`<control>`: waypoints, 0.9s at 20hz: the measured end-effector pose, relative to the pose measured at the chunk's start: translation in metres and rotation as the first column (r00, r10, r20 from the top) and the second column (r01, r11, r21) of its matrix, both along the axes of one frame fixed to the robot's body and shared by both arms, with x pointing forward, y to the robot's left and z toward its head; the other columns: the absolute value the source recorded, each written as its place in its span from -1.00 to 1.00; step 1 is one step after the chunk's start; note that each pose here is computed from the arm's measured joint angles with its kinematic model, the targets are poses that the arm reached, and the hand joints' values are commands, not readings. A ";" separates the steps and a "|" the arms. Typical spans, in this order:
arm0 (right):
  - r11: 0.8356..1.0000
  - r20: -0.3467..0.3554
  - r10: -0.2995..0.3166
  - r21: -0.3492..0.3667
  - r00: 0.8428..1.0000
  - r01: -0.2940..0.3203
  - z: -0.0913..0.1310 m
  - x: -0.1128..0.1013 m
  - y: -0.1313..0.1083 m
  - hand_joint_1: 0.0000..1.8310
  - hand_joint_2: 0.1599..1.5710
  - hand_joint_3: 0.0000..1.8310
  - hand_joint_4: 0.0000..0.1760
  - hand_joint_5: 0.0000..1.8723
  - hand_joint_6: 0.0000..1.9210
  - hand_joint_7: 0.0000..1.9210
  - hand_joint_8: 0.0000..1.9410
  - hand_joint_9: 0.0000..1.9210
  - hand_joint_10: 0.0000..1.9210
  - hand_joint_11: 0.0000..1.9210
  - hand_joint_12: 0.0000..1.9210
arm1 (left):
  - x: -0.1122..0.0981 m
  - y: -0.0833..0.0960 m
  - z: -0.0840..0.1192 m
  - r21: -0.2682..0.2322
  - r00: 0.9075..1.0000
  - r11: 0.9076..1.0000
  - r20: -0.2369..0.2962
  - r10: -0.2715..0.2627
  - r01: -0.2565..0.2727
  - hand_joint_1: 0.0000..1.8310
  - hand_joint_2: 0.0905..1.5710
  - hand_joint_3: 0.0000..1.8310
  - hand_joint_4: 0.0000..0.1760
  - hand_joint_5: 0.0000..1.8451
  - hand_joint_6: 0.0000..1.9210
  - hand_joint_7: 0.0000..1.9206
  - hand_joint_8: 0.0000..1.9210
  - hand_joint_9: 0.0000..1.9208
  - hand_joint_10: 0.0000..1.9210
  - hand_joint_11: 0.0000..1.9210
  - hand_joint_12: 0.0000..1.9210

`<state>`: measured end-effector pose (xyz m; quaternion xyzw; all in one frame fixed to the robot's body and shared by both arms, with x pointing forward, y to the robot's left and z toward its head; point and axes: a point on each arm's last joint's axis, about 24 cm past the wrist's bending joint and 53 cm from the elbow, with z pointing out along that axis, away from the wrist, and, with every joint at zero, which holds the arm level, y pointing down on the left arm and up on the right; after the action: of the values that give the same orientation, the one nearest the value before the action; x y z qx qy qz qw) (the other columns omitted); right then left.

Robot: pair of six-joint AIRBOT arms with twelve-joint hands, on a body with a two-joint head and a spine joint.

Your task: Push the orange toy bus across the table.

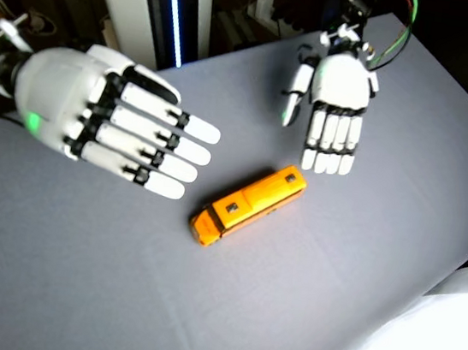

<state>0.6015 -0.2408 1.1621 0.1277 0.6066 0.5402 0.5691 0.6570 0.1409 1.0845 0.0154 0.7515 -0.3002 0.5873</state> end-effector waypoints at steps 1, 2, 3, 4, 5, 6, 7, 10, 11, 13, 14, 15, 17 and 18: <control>1.000 0.000 0.000 0.000 1.000 0.000 0.000 0.000 0.000 -0.58 0.76 -1.00 -0.86 -0.64 -1.00 -0.68 -1.00 -0.80 -1.00 -0.96 -0.77 | 0.001 0.000 0.000 -0.001 1.000 1.000 0.001 0.003 -0.003 -1.00 0.86 -1.00 -1.00 -0.71 -0.99 -0.71 -0.99 -0.74 -0.98 -0.85 -0.78; 1.000 0.000 0.001 0.000 1.000 -0.001 0.000 0.000 0.000 -0.62 0.77 -1.00 -0.89 -0.65 -1.00 -0.68 -1.00 -0.79 -1.00 -0.95 -0.76 | 0.001 -0.004 -0.001 -0.005 1.000 1.000 -0.003 -0.002 0.002 -1.00 0.85 -1.00 -1.00 -0.71 -0.99 -0.71 -0.99 -0.75 -0.99 -0.85 -0.77; 1.000 -0.001 0.000 0.000 1.000 0.000 0.000 0.000 0.000 -0.64 0.77 -1.00 -0.79 -0.65 -1.00 -0.68 -1.00 -0.79 -1.00 -0.94 -0.75 | 0.002 -0.009 -0.001 -0.011 1.000 1.000 -0.002 -0.008 0.008 -1.00 0.84 -1.00 -1.00 -0.71 -0.99 -0.72 -0.99 -0.75 -0.99 -0.86 -0.78; 1.000 -0.001 0.001 -0.001 1.000 -0.001 0.000 0.000 0.000 -0.64 0.76 -1.00 -0.75 -0.65 -1.00 -0.68 -1.00 -0.77 -0.99 -0.93 -0.74 | 0.003 -0.013 0.000 -0.016 1.000 1.000 0.001 -0.014 0.014 -1.00 0.86 -1.00 -1.00 -0.72 -1.00 -0.71 -0.99 -0.75 -0.99 -0.86 -0.78; 1.000 -0.001 0.001 -0.001 1.000 -0.001 0.000 0.000 0.000 -0.65 0.76 -1.00 -0.76 -0.65 -1.00 -0.68 -1.00 -0.78 -0.99 -0.93 -0.75 | 0.002 -0.017 0.001 -0.015 1.000 1.000 0.005 -0.025 0.025 -1.00 0.88 -0.99 -1.00 -0.76 -1.00 -0.74 -1.00 -0.77 -1.00 -0.87 -0.78; 1.000 -0.004 0.000 -0.003 1.000 0.000 -0.001 0.000 0.000 -0.65 0.76 -1.00 -0.87 -0.65 -1.00 -0.68 -1.00 -0.78 -1.00 -0.94 -0.75 | 0.002 -0.020 0.003 -0.016 0.999 0.999 0.012 -0.033 0.034 -1.00 0.87 -1.00 -1.00 -0.78 -1.00 -0.73 -1.00 -0.77 -1.00 -0.87 -0.78; 1.000 -0.005 -0.003 -0.003 1.000 0.003 -0.002 0.000 -0.001 -0.65 0.75 -1.00 -0.90 -0.65 -1.00 -0.67 -1.00 -0.78 -0.99 -0.93 -0.74 | 0.001 -0.026 0.004 -0.021 0.999 0.999 0.017 -0.043 0.043 -1.00 0.86 -1.00 -1.00 -0.79 -1.00 -0.73 -1.00 -0.77 -1.00 -0.87 -0.78; 1.000 -0.006 0.000 -0.004 1.000 0.000 -0.002 0.000 0.000 -0.66 0.76 -1.00 -0.92 -0.66 -1.00 -0.68 -1.00 -0.77 -0.99 -0.93 -0.74 | -0.001 -0.025 0.008 -0.032 0.999 0.999 0.020 -0.039 0.040 -1.00 0.83 -1.00 -1.00 -0.79 -1.00 -0.74 -1.00 -0.76 -0.99 -0.89 -0.78; 1.000 -0.005 0.000 -0.003 1.000 0.000 -0.002 0.000 0.000 -0.68 0.75 -1.00 -0.58 -0.66 -1.00 -0.68 -1.00 -0.78 -1.00 -0.94 -0.75 | -0.003 -0.019 0.019 -0.040 0.999 0.999 0.044 -0.029 0.031 -1.00 0.76 -1.00 -1.00 -0.75 -1.00 -0.76 -1.00 -0.81 -1.00 -0.94 -0.85; 1.000 -0.009 -0.002 -0.004 1.000 0.002 -0.003 -0.001 -0.001 -0.67 0.76 -1.00 -0.56 -0.66 -1.00 -0.68 -1.00 -0.79 -1.00 -0.95 -0.76 | -0.004 -0.009 0.044 -0.064 0.993 0.998 0.115 -0.005 0.013 -1.00 0.77 -1.00 -1.00 -0.73 -1.00 -0.77 -1.00 -0.83 -1.00 -0.94 -0.86; 1.000 -0.009 -0.002 -0.004 1.000 0.002 -0.003 -0.001 -0.001 -0.67 0.76 -1.00 -0.70 -0.66 -1.00 -0.68 -1.00 -0.80 -1.00 -0.95 -0.76 | -0.004 -0.006 0.052 -0.072 0.990 0.997 0.139 0.001 0.009 -1.00 0.81 -0.98 -1.00 -0.74 -1.00 -0.78 -1.00 -0.82 -1.00 -0.92 -0.86; 1.000 -0.009 0.000 -0.004 1.000 0.000 -0.003 -0.001 0.000 -0.67 0.76 -1.00 -0.83 -0.66 -1.00 -0.68 -1.00 -0.79 -1.00 -0.95 -0.76 | -0.006 -0.003 0.066 -0.101 0.985 0.995 0.175 0.009 0.009 -1.00 0.82 -0.98 -1.00 -0.75 -1.00 -0.79 -1.00 -0.83 -1.00 -0.93 -0.86; 1.000 -0.008 -0.001 -0.004 1.000 0.001 -0.002 -0.001 0.000 -0.64 0.77 -1.00 -0.66 -0.67 -1.00 -0.68 -1.00 -0.80 -1.00 -0.95 -0.77 | -0.010 0.003 0.085 -0.174 0.978 0.985 0.208 0.013 0.024 -1.00 0.87 -1.00 -1.00 -0.69 -0.99 -0.71 -0.99 -0.74 -0.98 -0.86 -0.82; 1.000 -0.008 -0.002 -0.004 1.000 0.002 -0.002 -0.001 -0.001 -0.65 0.77 -1.00 -0.67 -0.67 -1.00 -0.68 -1.00 -0.77 -0.99 -0.92 -0.76 | -0.014 0.010 0.098 -0.211 0.972 0.977 0.236 0.016 0.035 -1.00 0.84 -1.00 -1.00 -0.69 -0.99 -0.72 -0.99 -0.77 -1.00 -0.89 -0.82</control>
<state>0.6009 -0.2417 1.1598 0.1295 0.6097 0.5379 0.5676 0.6433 0.1509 1.1822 -0.0087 0.6395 -0.3779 0.6695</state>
